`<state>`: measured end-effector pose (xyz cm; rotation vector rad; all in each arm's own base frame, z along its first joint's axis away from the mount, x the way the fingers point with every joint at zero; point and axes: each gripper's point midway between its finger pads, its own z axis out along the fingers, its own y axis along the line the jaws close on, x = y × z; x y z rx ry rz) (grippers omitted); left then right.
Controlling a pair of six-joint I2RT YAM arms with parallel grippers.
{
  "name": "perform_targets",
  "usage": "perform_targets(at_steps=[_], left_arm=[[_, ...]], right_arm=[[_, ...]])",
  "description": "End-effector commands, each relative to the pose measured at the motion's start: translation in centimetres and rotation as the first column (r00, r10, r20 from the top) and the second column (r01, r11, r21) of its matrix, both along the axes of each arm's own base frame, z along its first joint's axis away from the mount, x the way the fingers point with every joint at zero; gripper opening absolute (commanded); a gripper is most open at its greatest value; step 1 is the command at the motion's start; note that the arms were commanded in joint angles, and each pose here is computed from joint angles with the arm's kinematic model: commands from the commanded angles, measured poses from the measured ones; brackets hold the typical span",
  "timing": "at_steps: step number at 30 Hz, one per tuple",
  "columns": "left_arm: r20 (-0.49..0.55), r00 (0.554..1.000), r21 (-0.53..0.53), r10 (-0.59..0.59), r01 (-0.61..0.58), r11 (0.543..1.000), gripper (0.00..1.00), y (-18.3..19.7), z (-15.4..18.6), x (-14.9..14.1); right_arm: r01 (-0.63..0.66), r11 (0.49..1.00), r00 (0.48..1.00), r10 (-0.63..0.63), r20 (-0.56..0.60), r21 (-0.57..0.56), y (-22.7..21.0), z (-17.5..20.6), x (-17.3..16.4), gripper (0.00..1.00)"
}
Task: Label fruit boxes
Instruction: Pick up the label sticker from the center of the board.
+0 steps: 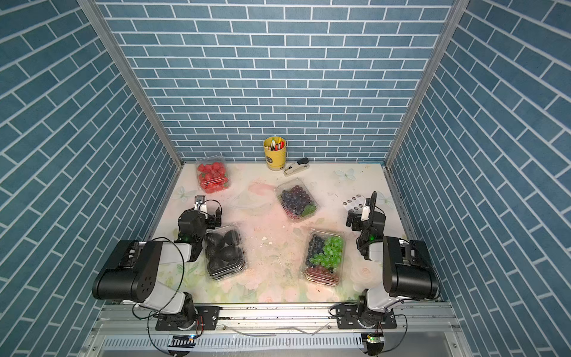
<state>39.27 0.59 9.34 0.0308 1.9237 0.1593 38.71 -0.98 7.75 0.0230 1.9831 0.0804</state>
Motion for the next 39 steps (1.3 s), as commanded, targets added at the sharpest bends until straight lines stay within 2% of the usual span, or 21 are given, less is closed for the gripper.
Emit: perform_targets(at_steps=[1,32,35,39], left_arm=[[-0.004,1.0,0.001,0.0,0.0,1.0,1.0,0.1,0.1,0.2],[-0.004,1.0,0.001,-0.001,0.001,1.0,1.0,0.1,0.0,0.2],[-0.004,1.0,0.002,0.001,-0.001,1.0,1.0,0.1,0.1,0.2],[0.002,1.0,0.006,0.018,-0.018,1.0,1.0,0.4,0.3,0.2]], right_arm=[[-0.008,1.0,0.999,0.009,0.031,-0.029,-0.2,1.0,0.8,0.99],[-0.008,1.0,0.999,0.009,0.03,-0.03,-0.2,1.0,0.8,0.99],[0.062,0.997,0.998,-0.061,0.029,-0.038,-1.3,0.9,0.7,0.99],[0.065,0.997,0.998,-0.064,0.028,-0.039,-1.3,1.0,0.8,0.99]])
